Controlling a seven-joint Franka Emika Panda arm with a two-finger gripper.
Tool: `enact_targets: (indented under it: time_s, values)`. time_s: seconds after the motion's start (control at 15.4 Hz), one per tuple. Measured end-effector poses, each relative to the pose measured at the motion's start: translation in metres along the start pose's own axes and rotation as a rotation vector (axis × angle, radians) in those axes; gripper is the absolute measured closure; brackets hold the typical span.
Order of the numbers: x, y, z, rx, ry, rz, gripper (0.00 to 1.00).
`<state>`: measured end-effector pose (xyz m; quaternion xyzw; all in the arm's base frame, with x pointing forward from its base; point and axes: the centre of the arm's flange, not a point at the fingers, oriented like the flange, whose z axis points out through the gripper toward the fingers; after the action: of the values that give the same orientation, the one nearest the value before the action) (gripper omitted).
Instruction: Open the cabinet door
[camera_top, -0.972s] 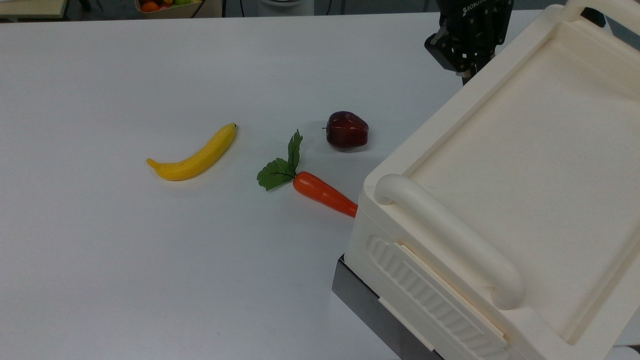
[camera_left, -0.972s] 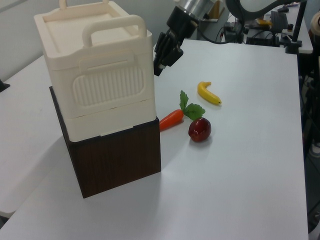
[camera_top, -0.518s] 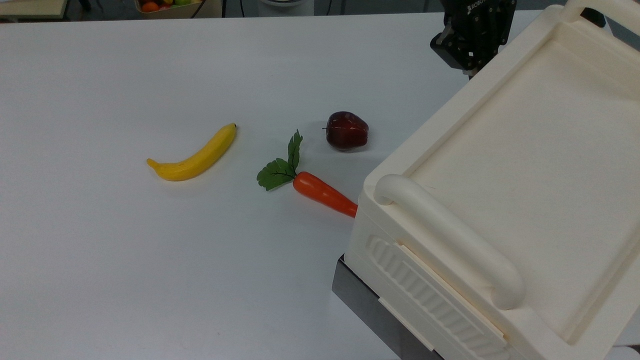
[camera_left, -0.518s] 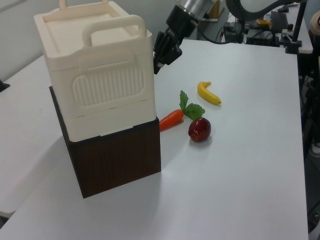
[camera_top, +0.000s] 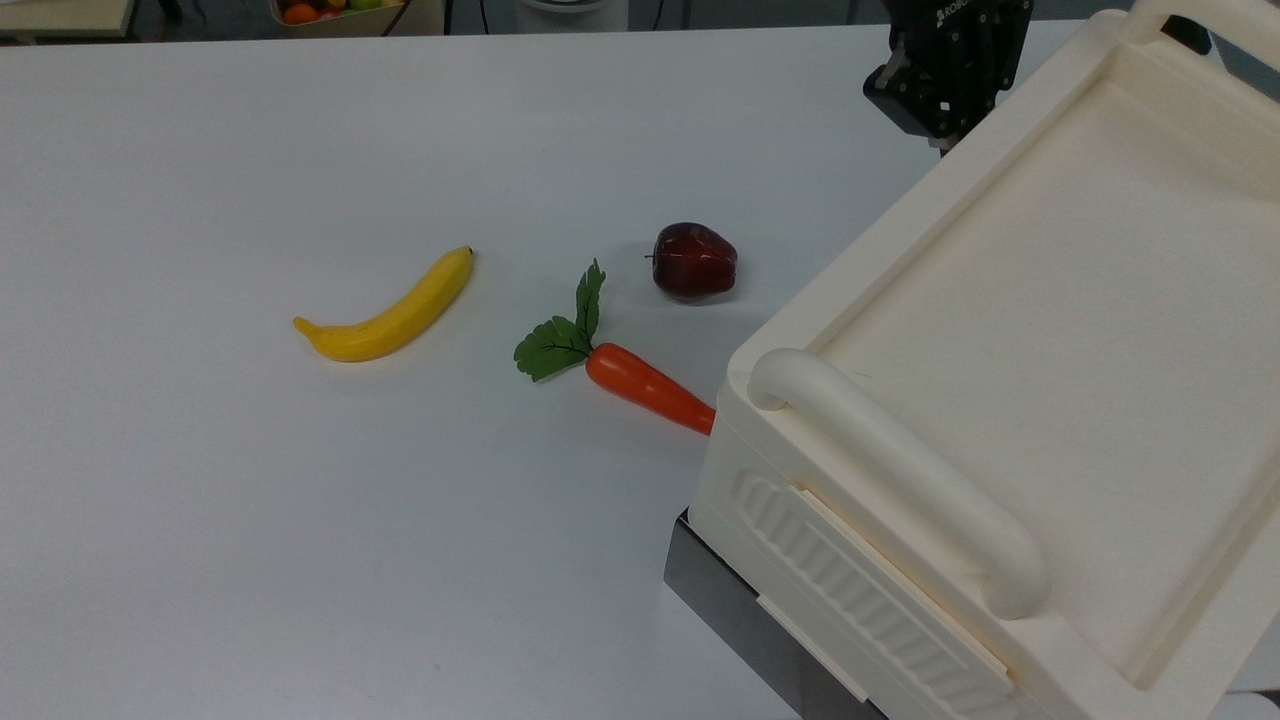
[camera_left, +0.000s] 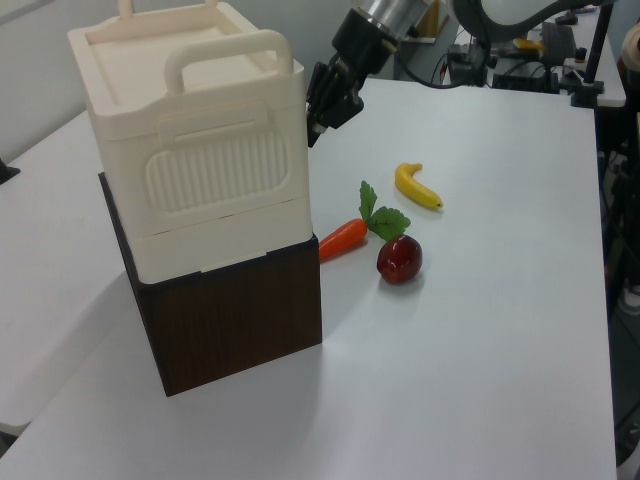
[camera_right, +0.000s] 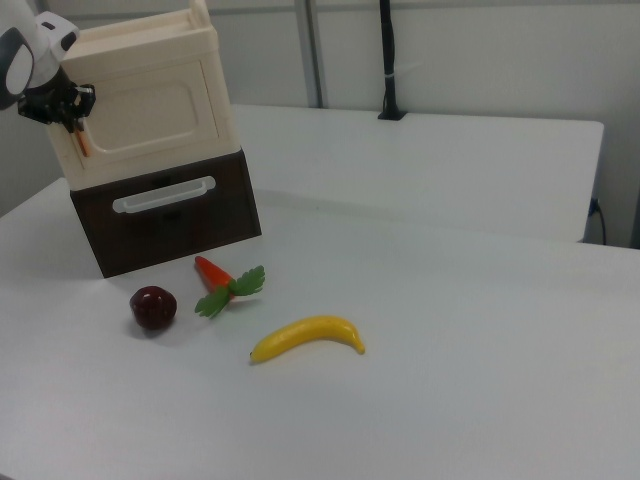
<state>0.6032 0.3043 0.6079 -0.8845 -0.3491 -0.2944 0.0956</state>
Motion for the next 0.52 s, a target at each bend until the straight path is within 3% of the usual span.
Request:
enact_targets:
  time_s: [0.52]
  values:
    - [-0.012,0.011,-0.019,0.021,-0.08,0.012,0.86]
